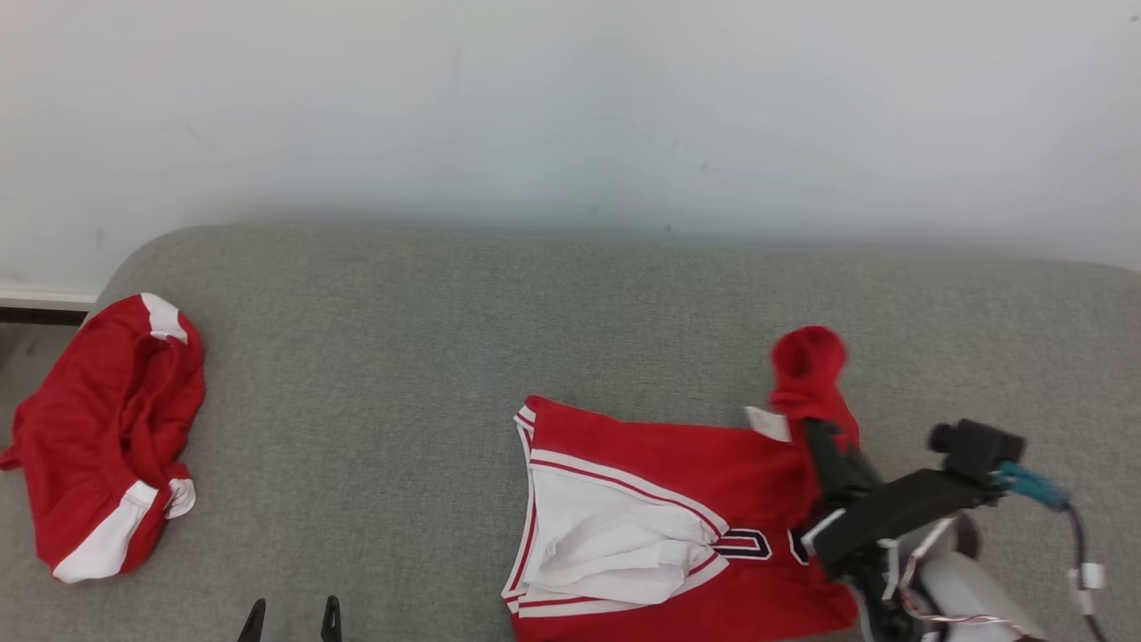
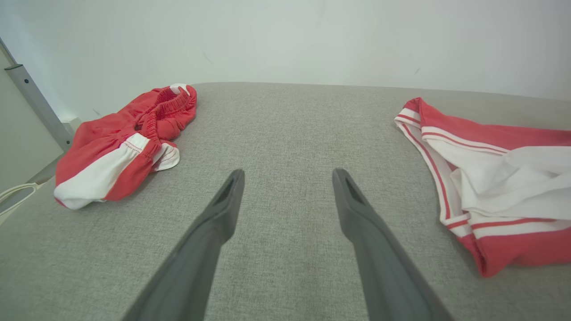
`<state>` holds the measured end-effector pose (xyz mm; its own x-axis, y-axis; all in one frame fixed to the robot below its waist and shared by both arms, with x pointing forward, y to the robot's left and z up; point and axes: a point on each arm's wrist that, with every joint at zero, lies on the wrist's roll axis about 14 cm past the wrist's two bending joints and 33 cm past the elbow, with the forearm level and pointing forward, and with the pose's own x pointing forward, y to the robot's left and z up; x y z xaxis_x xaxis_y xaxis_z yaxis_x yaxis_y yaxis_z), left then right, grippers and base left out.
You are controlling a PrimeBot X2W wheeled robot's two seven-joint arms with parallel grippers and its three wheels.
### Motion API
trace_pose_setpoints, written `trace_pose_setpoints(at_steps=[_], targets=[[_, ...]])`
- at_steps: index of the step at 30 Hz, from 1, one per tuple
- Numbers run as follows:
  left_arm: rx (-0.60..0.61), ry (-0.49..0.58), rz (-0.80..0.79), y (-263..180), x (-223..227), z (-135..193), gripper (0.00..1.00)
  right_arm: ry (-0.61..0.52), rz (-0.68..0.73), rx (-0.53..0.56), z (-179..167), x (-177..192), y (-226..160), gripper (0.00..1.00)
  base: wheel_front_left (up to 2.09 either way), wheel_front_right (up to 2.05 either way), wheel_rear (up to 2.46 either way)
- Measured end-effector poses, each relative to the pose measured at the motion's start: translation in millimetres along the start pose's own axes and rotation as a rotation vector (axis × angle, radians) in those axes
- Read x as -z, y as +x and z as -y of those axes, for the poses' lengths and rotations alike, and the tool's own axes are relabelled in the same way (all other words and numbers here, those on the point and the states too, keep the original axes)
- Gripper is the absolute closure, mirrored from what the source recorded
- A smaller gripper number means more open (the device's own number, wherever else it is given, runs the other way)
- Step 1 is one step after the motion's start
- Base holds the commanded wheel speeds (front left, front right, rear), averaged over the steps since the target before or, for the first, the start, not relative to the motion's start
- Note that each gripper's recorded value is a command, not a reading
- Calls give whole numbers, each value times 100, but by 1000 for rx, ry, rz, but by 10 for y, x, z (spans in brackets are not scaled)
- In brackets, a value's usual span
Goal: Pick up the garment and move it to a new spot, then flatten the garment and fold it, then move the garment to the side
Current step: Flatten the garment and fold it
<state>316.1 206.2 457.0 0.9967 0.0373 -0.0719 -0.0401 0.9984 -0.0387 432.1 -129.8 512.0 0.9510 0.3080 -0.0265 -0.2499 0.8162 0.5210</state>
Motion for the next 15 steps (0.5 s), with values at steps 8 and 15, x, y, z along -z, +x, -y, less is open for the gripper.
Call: trace_pose_setpoints(at_steps=[8, 15], targets=[[-9, -7, 2, -65, 1, -13, 0, 55, -75, -175, -888, 472, 248, 100, 0, 0, 0], [-34, -24, 10, -95, -22, -60, 0, 14, -175, -253, -1297, 874, 445, 100, 0, 0, 0]])
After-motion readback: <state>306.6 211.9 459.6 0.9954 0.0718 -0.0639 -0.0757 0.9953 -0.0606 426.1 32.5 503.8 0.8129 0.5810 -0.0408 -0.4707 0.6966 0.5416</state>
